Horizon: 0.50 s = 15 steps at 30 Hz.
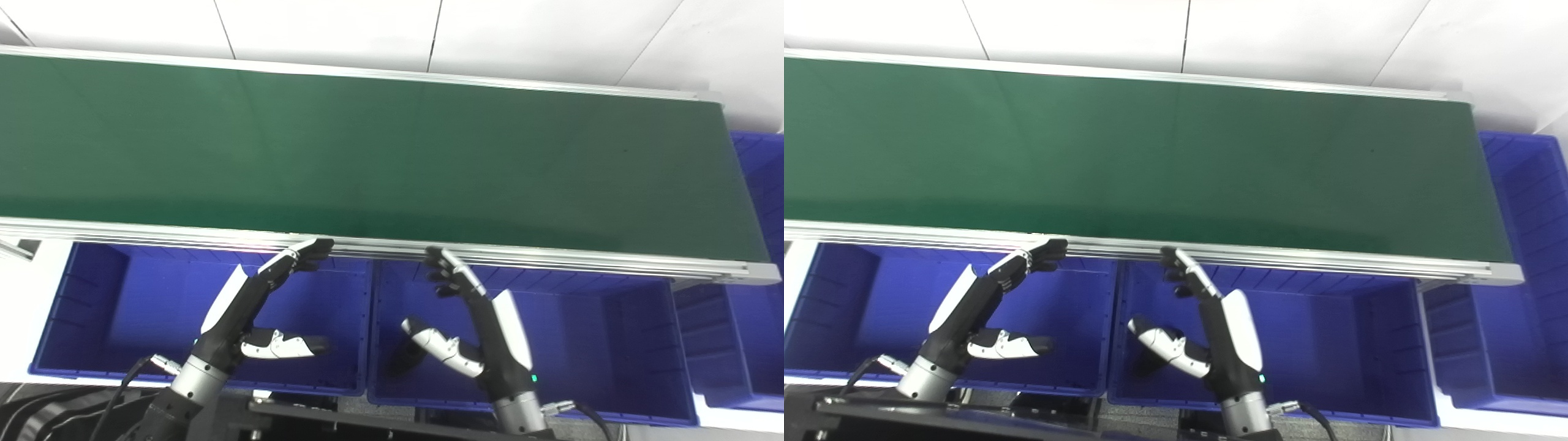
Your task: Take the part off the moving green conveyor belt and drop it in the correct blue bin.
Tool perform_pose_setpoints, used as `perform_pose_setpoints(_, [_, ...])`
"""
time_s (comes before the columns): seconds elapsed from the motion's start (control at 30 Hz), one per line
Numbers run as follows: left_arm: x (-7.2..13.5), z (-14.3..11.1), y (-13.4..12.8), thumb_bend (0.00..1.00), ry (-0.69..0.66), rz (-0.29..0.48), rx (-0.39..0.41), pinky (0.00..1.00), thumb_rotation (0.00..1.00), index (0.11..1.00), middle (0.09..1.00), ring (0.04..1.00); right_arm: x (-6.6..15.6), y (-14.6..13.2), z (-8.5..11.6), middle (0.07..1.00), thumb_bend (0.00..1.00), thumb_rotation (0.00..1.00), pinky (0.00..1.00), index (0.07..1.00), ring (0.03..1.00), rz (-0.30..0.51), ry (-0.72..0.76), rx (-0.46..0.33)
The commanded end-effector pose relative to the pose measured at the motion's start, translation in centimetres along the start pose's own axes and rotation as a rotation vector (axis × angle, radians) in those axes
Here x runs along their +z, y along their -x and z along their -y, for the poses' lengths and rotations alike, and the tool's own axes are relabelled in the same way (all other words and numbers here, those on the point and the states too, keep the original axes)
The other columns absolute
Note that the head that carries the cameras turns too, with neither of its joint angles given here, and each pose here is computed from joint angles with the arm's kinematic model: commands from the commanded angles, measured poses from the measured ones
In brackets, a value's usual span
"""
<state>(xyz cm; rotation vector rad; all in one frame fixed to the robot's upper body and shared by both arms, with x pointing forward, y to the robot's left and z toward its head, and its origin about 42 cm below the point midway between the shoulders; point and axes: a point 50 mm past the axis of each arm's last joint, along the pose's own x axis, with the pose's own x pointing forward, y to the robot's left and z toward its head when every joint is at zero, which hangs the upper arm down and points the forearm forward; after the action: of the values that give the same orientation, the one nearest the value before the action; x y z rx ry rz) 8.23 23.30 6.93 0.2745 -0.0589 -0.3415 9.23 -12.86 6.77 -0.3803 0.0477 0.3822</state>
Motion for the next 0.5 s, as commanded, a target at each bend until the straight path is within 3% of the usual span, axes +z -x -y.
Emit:
perform_pose_setpoints(0.0, [0.1, 0.0, 0.3, 0.74, -0.007, 0.02, 0.011, 0.78, 0.53, 0.841, 0.846, 0.83, 0.3, 0.0, -0.6, 0.842, 0.73, 0.65, 0.71, 0.895, 0.788, 0.076, -0.044, -0.004])
perform_pose_setpoints(0.27, [-1.0, 0.4, 0.4, 0.73, -0.025, -0.001, 0.004, 0.74, 0.47, 0.824, 0.83, 0.803, -1.3, 0.0, -0.7, 0.847, 0.79, 0.62, 0.72, 0.88, 0.79, 0.059, -0.116, -0.006])
perform_pose_setpoints(0.47, [-1.3, 0.4, 0.4, 0.75, -0.033, -0.004, 0.005, 0.72, 0.48, 0.815, 0.826, 0.798, -1.8, -0.1, -0.7, 0.846, 0.79, 0.6, 0.72, 0.879, 0.795, 0.053, -0.136, -0.001])
